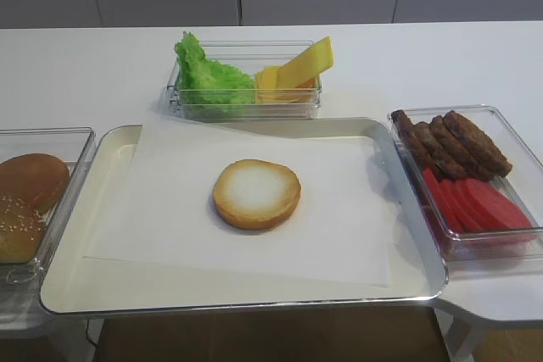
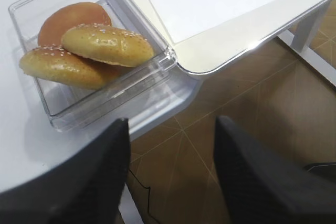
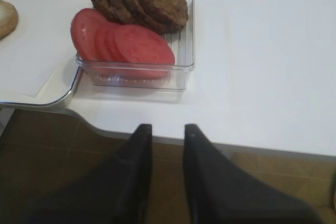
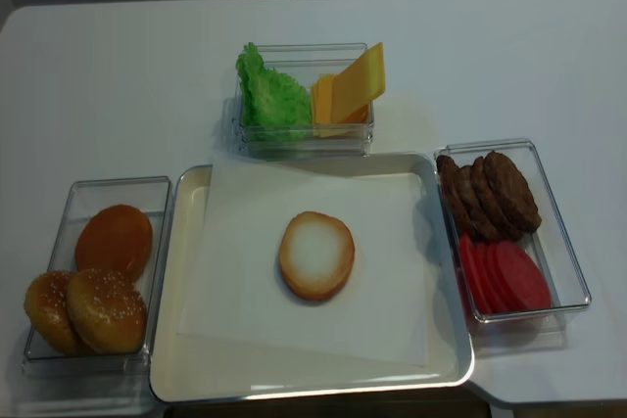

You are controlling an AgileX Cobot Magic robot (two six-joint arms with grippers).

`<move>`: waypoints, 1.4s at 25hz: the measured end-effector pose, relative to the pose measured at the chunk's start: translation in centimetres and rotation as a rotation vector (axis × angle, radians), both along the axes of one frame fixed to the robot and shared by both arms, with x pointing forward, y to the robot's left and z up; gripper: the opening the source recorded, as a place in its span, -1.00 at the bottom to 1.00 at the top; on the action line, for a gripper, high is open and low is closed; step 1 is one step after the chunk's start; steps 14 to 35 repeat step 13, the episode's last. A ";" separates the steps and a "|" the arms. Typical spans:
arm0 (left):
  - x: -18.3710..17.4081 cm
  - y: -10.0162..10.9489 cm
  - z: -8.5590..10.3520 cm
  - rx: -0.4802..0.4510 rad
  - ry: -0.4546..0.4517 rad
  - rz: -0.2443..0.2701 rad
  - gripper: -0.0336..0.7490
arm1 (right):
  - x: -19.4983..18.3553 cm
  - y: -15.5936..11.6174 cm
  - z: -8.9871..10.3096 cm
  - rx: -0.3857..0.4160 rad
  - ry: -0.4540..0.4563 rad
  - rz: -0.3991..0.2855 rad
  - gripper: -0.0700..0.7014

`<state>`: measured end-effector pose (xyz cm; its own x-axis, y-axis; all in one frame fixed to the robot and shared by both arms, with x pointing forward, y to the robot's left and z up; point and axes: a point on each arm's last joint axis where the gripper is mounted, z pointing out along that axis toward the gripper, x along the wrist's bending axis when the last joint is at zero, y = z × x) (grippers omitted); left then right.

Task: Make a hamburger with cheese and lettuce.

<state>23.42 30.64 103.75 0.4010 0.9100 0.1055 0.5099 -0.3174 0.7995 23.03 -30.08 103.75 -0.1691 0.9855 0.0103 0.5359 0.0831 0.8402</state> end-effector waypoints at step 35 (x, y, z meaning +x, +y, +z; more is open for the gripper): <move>0.0 0.0 0.0 0.000 0.000 0.000 0.07 | 0.0 0.0 0.0 0.000 0.000 0.000 -0.35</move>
